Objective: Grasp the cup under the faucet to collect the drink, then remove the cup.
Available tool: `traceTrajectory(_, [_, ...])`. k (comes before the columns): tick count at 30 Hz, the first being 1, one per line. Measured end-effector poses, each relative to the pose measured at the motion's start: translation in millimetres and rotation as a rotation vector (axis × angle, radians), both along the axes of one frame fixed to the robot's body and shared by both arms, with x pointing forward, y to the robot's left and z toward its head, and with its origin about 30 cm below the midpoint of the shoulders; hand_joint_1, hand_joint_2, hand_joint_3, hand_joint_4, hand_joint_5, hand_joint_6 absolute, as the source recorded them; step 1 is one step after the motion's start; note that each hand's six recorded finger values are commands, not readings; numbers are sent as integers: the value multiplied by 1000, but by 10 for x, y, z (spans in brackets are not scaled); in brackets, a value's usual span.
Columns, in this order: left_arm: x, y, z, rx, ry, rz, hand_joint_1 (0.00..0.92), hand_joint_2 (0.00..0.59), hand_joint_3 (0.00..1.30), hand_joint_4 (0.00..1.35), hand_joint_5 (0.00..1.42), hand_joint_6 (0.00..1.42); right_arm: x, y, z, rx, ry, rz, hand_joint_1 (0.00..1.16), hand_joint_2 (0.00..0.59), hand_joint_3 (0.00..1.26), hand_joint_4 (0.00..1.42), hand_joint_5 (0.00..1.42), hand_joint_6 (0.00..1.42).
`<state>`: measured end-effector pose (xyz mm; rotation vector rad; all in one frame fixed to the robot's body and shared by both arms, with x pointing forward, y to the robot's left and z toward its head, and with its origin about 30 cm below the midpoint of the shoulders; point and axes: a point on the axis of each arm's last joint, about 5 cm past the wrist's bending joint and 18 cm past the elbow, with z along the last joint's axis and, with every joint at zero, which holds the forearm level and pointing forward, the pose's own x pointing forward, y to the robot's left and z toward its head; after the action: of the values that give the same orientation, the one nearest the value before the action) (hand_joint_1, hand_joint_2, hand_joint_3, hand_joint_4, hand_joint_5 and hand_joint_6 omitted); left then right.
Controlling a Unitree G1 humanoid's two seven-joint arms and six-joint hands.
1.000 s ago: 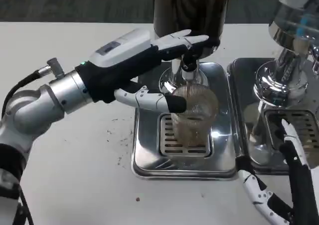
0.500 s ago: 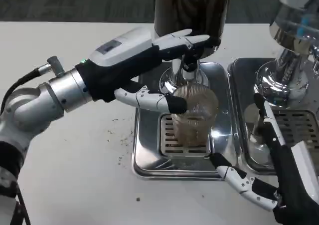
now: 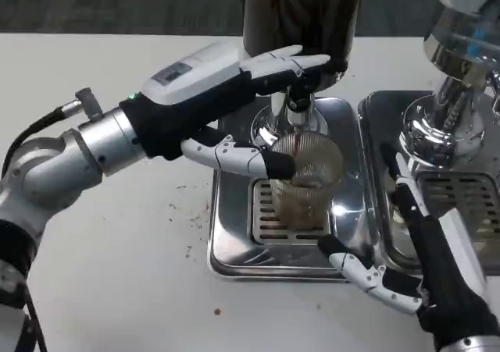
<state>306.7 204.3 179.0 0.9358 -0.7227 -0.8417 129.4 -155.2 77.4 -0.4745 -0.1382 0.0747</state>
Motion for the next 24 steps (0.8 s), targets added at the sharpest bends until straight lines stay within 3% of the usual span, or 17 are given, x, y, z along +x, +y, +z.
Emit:
traceTrajectory(15, [3, 6, 17, 21, -16, -2, 0, 63, 118, 14, 8, 0, 113, 4, -41, 32, 21, 15, 672, 222, 0, 0, 0, 65])
traceTrajectory(24, [3, 11, 23, 22, -18, -1, 0, 64, 123, 14, 8, 0, 199, 33, -36, 38, 16, 38, 661, 218, 0, 0, 0, 65])
